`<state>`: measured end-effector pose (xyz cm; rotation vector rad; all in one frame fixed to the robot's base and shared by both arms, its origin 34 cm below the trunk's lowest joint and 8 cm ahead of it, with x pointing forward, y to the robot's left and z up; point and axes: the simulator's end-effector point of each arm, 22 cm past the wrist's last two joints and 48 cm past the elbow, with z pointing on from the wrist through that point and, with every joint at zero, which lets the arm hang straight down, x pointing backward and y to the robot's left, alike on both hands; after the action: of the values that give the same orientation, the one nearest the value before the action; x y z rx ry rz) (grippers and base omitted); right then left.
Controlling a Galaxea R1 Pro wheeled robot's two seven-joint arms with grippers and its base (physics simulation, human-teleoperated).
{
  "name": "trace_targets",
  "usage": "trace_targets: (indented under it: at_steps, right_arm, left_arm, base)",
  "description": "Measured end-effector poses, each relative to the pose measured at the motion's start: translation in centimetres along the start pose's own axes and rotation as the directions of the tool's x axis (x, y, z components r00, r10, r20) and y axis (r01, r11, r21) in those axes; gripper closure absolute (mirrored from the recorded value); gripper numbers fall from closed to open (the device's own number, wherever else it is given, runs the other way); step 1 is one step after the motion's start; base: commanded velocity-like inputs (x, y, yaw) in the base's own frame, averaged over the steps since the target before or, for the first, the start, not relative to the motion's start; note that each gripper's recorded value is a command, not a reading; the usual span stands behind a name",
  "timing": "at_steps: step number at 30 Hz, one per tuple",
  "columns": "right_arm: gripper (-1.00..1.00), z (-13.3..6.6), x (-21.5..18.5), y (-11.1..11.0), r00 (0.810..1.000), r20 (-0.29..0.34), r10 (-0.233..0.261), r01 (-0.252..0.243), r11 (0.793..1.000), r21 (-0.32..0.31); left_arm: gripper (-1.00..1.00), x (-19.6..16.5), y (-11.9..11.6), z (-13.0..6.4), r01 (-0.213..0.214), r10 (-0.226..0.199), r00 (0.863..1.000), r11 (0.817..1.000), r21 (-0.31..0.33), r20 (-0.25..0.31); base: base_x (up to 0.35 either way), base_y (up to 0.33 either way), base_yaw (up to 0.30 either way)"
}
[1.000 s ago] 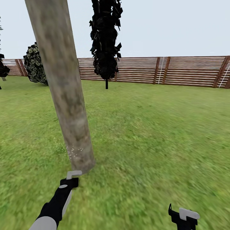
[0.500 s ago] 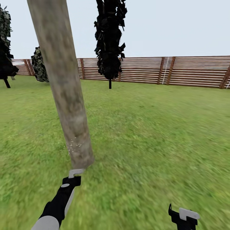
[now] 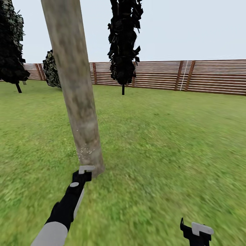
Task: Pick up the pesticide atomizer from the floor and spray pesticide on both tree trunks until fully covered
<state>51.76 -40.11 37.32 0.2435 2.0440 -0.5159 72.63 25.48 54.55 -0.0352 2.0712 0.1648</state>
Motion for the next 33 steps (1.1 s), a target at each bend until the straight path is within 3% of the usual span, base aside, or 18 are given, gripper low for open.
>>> trace_targets:
  at_steps: [2, 4, 5, 8, 11, 14, 16, 23, 27, 28, 30, 33]
  right_arm:
    - [-1.0, 0.0, 0.0, 0.0, 1.0, 0.0, 0.0, 0.0, 1.0, 0.0]
    - [-1.0, 0.0, 0.0, 0.0, 1.0, 0.0, 0.0, 0.0, 1.0, 0.0]
    - [-1.0, 0.0, 0.0, 0.0, 1.0, 0.0, 0.0, 0.0, 1.0, 0.0]
    - [-1.0, 0.0, 0.0, 0.0, 1.0, 0.0, 0.0, 0.0, 1.0, 0.0]
    - [-1.0, 0.0, 0.0, 0.0, 1.0, 0.0, -0.001, 0.001, 1.0, -0.001]
    - [-1.0, 0.0, 0.0, 0.0, 1.0, -0.001, 0.0, 0.0, 1.0, 0.0]
    - [-1.0, 0.0, 0.0, 0.0, 1.0, -0.001, 0.0, 0.0, 1.0, 0.0]
    - [-1.0, 0.0, 0.0, 0.0, 1.0, -0.001, -0.001, 0.001, 1.0, -0.001]
    - [-1.0, 0.0, 0.0, 0.0, 1.0, 0.0, -0.001, 0.001, 1.0, -0.001]
    - [-1.0, 0.0, 0.0, 0.0, 1.0, -0.001, -0.001, 0.001, 1.0, -0.001]
    - [-1.0, 0.0, 0.0, 0.0, 1.0, 0.0, -0.001, 0.001, 1.0, -0.001]
    - [-1.0, 0.0, 0.0, 0.0, 1.0, -0.001, -0.002, 0.002, 1.0, -0.001]
  left_arm:
    - [1.0, -1.1, -1.6, -0.3, -0.032, 0.032, 0.999, 0.999, 0.024, 0.024]
    - [1.0, -3.2, -0.7, -0.6, -0.031, 0.031, 0.997, 0.999, 0.008, 0.067]
    - [1.0, -3.8, 0.0, -0.7, -0.016, 0.016, 0.997, 1.0, -0.003, 0.078]
    - [1.0, -5.0, 4.3, -0.9, 0.093, -0.087, 0.991, 0.994, -0.06, 0.099]
    - [1.0, -4.9, 5.1, -1.1, 0.122, -0.116, 0.99, 0.991, -0.063, 0.085]
    - [1.0, -6.5, 1.6, -1.5, 0.068, -0.068, 0.992, 0.998, 0.001, 0.108]
    - [1.0, -8.3, 1.0, -2.1, 0.043, -0.045, 0.99, 0.999, 0.013, 0.131]
    - [1.0, -11.1, 5.4, -3.4, 0.035, -0.037, 0.99, 0.999, 0.015, 0.138]
    - [1.0, -10.5, 4.0, -3.4, 0.019, -0.025, 0.992, 0.998, 0.053, 0.122]
    - [1.0, -9.1, 1.8, -3.0, -0.013, 0.004, 0.996, 0.996, 0.093, 0.091]
    - [1.0, -8.3, 0.8, -2.8, -0.043, 0.035, 0.997, 0.993, 0.106, 0.075]
    - [1.0, -7.6, 2.6, -2.3, -0.04, 0.037, 0.998, 0.996, 0.077, 0.048]
  base:
    - [0.0, 0.0, 0.0]
    - [0.0, 0.0, 0.0]
    - [0.0, 0.0, 0.0]
    - [0.0, 0.0, 0.0]
    - [0.0, 0.0, 0.0]
    - [0.0, 0.0, 0.0]
    - [0.0, 0.0, 0.0]
    - [0.0, 0.0, 0.0]
    - [0.0, 0.0, 0.0]
    - [0.0, 0.0, 0.0]
    - [0.0, 0.0, 0.0]
    - [0.0, 0.0, 0.0]
